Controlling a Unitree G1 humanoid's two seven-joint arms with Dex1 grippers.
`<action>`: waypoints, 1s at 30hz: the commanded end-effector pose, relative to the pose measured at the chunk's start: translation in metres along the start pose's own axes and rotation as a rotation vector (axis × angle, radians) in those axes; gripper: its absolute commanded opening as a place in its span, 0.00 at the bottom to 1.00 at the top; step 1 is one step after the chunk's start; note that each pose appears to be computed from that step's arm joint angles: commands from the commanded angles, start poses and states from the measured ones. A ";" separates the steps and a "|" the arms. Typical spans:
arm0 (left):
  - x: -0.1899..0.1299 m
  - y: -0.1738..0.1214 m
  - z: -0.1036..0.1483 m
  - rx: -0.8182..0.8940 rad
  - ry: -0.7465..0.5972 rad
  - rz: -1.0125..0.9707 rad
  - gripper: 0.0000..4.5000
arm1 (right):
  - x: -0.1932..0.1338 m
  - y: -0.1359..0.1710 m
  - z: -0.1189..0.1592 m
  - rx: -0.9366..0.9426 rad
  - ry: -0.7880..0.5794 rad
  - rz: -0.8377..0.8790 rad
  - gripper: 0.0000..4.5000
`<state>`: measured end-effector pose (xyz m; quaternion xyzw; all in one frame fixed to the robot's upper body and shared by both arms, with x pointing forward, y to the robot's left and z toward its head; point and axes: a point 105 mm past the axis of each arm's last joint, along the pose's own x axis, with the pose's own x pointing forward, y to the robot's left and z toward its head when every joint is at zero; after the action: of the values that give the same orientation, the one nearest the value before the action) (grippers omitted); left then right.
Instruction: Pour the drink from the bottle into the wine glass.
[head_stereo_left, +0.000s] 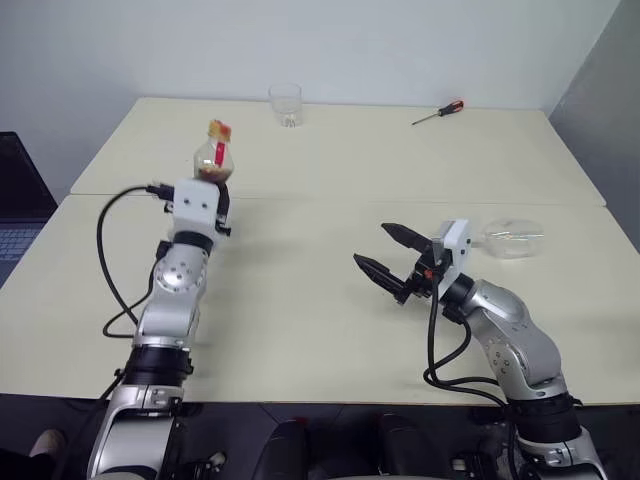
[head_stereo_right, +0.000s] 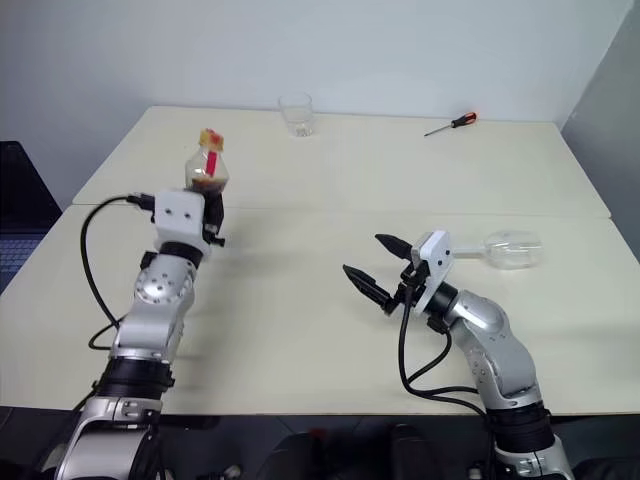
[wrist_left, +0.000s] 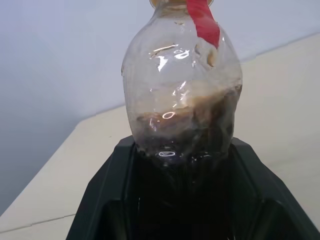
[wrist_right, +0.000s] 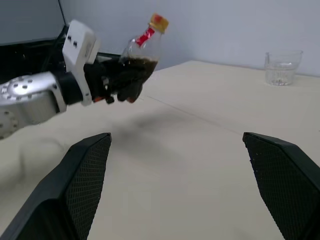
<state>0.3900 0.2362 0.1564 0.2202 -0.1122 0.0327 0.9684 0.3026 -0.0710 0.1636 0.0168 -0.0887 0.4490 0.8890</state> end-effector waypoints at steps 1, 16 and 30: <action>-0.004 -0.006 0.012 0.024 -0.133 -0.010 0.43 | 0.004 0.003 0.013 -0.036 -0.052 0.002 1.00; -0.031 -0.003 -0.024 -0.110 -0.062 0.047 0.43 | 0.005 -0.002 0.018 -0.054 -0.068 -0.039 1.00; -0.014 -0.033 0.051 -0.294 -0.247 -0.232 0.43 | 0.027 0.032 0.036 0.107 -0.040 0.299 1.00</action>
<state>0.3734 0.2012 0.1518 0.0893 -0.1539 -0.0803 0.9808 0.2963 -0.0430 0.1902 0.0538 -0.0738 0.5440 0.8341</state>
